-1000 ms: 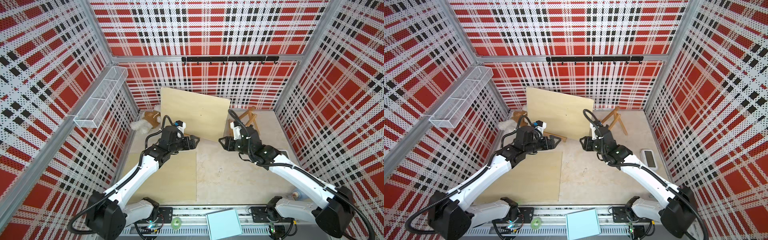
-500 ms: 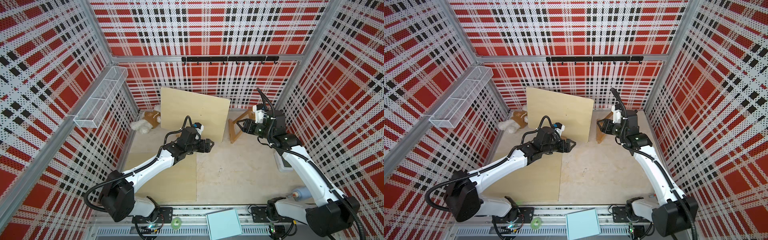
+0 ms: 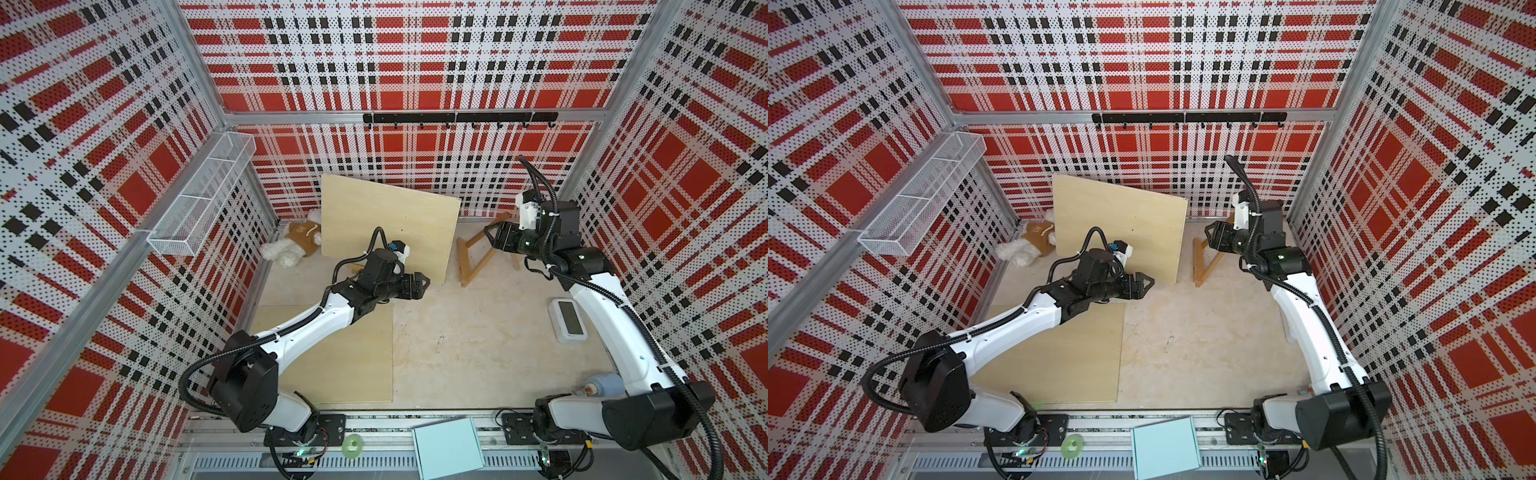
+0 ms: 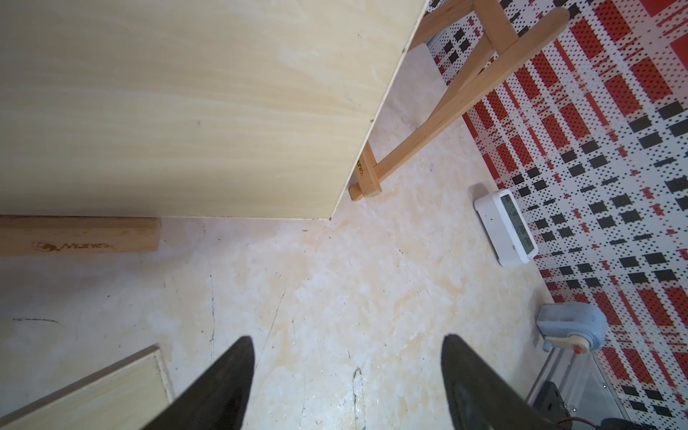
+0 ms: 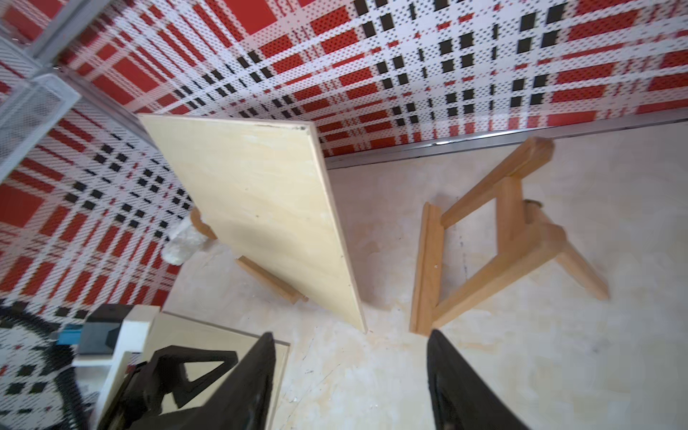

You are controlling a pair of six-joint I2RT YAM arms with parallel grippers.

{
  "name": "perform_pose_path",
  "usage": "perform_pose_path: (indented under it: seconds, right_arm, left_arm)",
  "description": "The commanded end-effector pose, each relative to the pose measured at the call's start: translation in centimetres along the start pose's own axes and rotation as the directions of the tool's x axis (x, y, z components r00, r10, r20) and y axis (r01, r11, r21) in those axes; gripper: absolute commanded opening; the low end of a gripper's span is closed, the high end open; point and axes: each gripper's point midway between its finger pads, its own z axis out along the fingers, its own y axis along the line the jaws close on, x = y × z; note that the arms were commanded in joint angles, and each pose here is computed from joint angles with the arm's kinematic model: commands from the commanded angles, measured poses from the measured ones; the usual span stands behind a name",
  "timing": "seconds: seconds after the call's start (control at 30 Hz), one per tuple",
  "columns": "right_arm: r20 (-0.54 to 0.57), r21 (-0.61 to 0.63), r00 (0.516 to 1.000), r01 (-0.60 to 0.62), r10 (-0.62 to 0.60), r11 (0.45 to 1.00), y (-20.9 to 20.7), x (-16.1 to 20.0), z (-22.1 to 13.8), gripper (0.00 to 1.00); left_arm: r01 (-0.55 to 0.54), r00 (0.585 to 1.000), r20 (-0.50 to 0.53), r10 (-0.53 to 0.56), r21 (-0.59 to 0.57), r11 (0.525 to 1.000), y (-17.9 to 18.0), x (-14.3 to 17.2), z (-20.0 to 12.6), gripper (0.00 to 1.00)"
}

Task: Disassemble the easel
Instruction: Pick up the easel at the center of the board.

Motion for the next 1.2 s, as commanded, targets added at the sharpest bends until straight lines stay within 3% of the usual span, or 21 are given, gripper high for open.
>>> perform_pose_path:
  seconds: [0.0, 0.13, 0.33, 0.8, 0.93, 1.03, 1.17]
  right_arm:
    - [-0.032, 0.213, 0.999, 0.002, 0.005, 0.977, -5.0, 0.0, 0.4, 0.69]
    - [-0.026, 0.258, 0.998, -0.045, 0.054, 0.965, -7.6, 0.1, 1.8, 0.7]
    - [-0.035, 0.135, 0.995, -0.084, 0.089, 0.987, -7.0, 0.0, 5.5, 0.7]
    - [-0.043, 0.244, 0.997, -0.045, 0.057, 0.969, -10.3, 0.4, 9.7, 0.68]
    - [-0.049, 0.204, 0.998, -0.018, 0.029, 0.979, -9.8, 0.2, 10.6, 0.56]
    - [-0.05, 0.187, 0.999, -0.001, 0.01, 0.982, -9.6, 0.3, 10.9, 0.37]
    - [-0.045, 0.18, 0.999, 0.024, -0.016, 0.983, -9.5, 0.2, 10.4, 0.21]
  left_arm:
    - [-0.02, 0.999, 0.034, 0.019, 0.03, 0.999, -0.8, -1.5, 0.0, 0.81]
    - [-0.022, 0.999, 0.028, 0.021, 0.032, 0.999, -0.8, -1.3, 0.1, 0.81]
    - [-0.017, 0.999, 0.029, 0.016, 0.024, 1.0, -0.3, -1.2, -0.1, 0.81]
    - [-0.011, 0.999, 0.034, 0.01, 0.021, 1.0, 0.2, -1.5, -0.2, 0.81]
    - [-0.015, 0.999, 0.038, 0.014, 0.022, 1.0, 0.0, -1.9, -0.1, 0.81]
    - [-0.019, 0.999, 0.039, 0.018, 0.019, 1.0, 0.0, -2.0, -0.1, 0.81]
    - [-0.025, 0.999, 0.042, 0.024, 0.014, 1.0, 0.1, -2.2, -0.3, 0.81]
